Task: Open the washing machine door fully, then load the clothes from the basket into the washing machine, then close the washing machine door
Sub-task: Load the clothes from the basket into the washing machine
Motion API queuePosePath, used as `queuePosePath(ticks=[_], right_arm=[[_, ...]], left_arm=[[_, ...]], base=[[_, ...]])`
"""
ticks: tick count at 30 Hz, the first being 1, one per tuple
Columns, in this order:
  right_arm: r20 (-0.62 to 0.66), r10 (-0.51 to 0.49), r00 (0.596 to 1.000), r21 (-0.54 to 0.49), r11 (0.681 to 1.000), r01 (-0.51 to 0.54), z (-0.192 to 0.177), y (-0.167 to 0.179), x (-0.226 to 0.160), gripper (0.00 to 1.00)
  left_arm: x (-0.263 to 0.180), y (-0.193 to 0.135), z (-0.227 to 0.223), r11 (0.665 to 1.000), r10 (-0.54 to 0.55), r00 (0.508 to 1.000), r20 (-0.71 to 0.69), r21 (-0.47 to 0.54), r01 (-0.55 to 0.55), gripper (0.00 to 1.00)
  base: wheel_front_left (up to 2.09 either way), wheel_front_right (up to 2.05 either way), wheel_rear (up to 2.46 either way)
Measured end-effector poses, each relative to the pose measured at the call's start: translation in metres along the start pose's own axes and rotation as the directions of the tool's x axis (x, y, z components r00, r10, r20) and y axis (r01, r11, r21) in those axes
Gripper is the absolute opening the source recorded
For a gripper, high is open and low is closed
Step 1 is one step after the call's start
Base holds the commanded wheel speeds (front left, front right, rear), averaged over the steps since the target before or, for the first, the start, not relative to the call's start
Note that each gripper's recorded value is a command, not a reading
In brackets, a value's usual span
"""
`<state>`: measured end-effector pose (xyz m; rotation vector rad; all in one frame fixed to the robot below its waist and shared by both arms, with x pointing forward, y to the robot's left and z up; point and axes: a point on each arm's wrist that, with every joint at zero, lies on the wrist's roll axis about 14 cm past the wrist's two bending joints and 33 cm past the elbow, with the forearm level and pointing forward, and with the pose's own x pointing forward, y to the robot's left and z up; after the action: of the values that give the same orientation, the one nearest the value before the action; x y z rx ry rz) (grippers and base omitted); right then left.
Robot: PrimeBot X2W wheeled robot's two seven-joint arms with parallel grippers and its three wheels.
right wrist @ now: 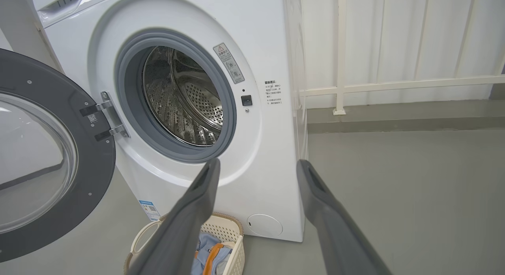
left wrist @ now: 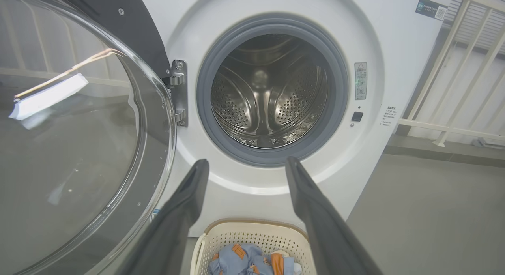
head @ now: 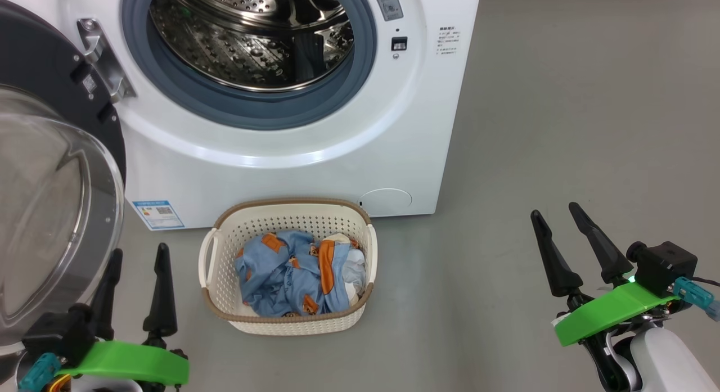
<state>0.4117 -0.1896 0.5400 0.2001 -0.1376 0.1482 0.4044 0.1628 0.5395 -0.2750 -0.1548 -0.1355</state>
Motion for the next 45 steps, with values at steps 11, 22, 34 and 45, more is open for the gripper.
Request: queuePosePath(ticks=[11,22,34,45], right_arm=[[-0.015,-0.003,1.000,0.005,1.000,0.003,-0.007,-0.001,0.002,1.00],[-0.022,0.000,1.000,0.008,1.000,0.000,-0.010,0.000,0.003,1.00],[-0.023,0.007,1.000,0.008,1.000,-0.007,-0.010,0.003,0.004,1.00],[-0.026,0.007,1.000,0.008,1.000,-0.007,-0.011,0.002,0.004,1.00]], left_arm=[[0.001,0.002,-0.006,1.000,-0.002,1.000,-0.014,0.010,0.003,1.00],[0.001,0.003,-0.008,1.000,0.004,1.000,-0.019,0.010,-0.003,1.00],[0.001,0.001,-0.008,1.000,-0.001,1.000,-0.016,0.005,0.001,1.00],[0.002,0.001,-0.009,1.000,-0.002,1.000,-0.020,0.004,0.002,1.00]], base=[[0.54,-0.54,0.00],[1.42,-1.42,0.00],[1.26,-1.26,0.00],[0.18,-0.18,0.00]])
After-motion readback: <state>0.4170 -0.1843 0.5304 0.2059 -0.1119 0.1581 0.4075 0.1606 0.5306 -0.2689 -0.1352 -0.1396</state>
